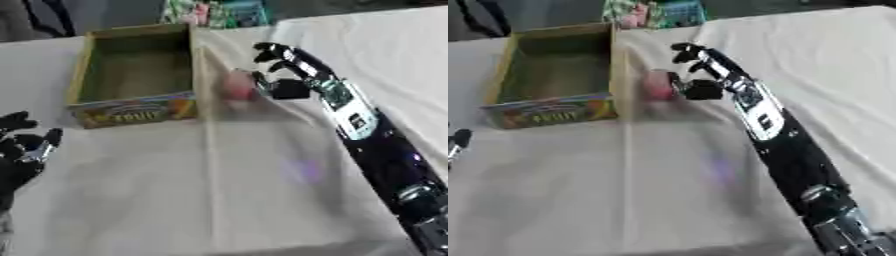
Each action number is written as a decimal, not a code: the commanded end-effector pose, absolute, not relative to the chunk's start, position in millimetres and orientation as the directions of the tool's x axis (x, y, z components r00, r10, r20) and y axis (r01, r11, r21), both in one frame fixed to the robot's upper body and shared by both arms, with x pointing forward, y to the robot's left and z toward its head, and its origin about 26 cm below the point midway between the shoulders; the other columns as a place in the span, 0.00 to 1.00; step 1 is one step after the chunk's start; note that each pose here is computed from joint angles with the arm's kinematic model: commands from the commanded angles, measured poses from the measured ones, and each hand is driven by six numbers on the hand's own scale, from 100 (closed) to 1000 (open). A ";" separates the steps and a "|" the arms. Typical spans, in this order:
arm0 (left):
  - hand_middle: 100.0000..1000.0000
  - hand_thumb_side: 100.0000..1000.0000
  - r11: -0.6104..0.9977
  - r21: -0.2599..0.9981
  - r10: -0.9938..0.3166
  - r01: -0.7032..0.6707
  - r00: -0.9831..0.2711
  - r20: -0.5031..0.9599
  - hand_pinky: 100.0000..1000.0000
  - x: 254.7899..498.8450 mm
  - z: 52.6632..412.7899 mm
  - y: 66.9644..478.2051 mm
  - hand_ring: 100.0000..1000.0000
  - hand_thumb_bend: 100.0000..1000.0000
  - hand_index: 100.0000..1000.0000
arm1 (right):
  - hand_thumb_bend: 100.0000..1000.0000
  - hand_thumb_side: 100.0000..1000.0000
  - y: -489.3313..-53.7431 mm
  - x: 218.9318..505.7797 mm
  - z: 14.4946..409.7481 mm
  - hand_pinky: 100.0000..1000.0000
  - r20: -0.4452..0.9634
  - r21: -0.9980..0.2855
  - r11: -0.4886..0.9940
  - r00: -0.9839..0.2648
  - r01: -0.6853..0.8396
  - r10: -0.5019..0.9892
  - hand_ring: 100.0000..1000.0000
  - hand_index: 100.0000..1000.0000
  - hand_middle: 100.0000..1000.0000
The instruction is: Pick up objects on the table and place them in the box.
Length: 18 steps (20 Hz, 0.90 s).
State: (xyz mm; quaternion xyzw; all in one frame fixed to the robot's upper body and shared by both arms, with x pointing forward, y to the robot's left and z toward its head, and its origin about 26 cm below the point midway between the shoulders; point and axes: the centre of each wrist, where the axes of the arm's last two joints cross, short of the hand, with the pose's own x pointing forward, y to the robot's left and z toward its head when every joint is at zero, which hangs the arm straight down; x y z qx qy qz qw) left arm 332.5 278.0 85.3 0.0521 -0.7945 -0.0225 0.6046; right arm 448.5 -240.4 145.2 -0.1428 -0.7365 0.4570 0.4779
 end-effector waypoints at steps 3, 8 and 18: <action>0.56 0.00 0.993 0.106 -0.117 -0.054 -0.299 0.947 0.53 333.8 97.0 279.8 0.48 0.48 0.71 | 0.14 0.35 -235.0 452.7 155.6 0.78 0.537 -0.836 0.503 -0.516 -0.219 0.667 0.89 0.99 0.85; 0.56 0.00 0.993 0.106 -0.117 -0.052 -0.299 0.947 0.53 333.9 97.0 279.5 0.48 0.48 0.71 | 0.15 0.36 -229.3 454.9 151.2 0.78 0.526 -0.847 0.475 -0.513 -0.238 0.679 0.89 0.99 0.85; 0.56 0.00 0.993 0.104 -0.114 -0.051 -0.298 0.948 0.53 333.8 96.6 279.0 0.48 0.48 0.71 | 0.13 0.32 -214.8 459.6 141.3 0.78 0.469 -0.883 0.382 -0.523 -0.271 0.712 0.88 0.93 0.76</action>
